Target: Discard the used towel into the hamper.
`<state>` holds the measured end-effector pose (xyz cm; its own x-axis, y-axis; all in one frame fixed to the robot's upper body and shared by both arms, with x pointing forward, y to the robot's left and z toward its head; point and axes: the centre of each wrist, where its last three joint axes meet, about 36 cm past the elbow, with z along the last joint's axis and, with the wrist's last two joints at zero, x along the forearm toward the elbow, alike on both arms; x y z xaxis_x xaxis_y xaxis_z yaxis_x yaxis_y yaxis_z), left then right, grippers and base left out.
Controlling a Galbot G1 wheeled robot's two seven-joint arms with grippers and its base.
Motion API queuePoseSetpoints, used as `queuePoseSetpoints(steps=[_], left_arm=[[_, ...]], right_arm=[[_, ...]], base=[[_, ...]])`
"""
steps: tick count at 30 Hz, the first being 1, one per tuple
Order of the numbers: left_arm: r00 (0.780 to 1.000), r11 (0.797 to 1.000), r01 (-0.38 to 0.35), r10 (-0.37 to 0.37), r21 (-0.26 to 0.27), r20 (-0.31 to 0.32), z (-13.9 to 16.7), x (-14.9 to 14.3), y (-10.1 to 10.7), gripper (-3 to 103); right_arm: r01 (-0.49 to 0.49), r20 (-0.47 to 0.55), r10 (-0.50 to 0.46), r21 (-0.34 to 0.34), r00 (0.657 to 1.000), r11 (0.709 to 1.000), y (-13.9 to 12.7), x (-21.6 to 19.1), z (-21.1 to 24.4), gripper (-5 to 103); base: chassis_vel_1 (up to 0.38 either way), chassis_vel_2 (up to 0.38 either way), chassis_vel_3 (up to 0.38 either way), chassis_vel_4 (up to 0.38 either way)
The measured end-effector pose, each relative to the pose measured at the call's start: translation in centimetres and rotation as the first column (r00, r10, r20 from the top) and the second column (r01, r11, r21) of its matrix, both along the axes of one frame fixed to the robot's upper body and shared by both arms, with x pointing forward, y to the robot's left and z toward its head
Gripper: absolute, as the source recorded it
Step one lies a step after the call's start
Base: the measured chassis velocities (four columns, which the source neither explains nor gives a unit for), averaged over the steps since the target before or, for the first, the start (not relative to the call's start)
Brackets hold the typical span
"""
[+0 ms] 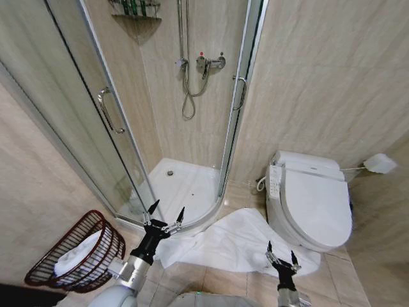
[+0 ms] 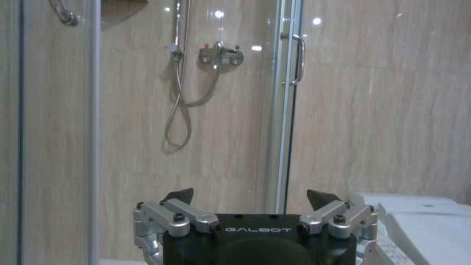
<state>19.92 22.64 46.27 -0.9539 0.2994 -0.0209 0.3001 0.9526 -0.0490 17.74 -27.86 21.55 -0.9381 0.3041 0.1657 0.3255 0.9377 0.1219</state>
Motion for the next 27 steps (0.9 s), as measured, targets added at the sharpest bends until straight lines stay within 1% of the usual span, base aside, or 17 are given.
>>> queuePoseSetpoints(steps=[18, 27], left_arm=[[1.000, 1.000, 0.000, 0.000, 0.000, 0.000, 0.0, 0.0, 0.0, 100], [1.000, 1.000, 0.000, 0.000, 0.000, 0.000, 0.0, 0.0, 0.0, 100]], right_arm=[[-0.003, 0.001, 0.003, -0.005, 1.000, 1.000, -0.1, -0.5, -0.6, 100], [-0.003, -0.016, 0.003, 0.000, 1.000, 1.000, 0.0, -0.6, -1.7, 100]], base=[[0.000, 0.000, 0.000, 0.000], [0.000, 0.000, 0.000, 0.000]])
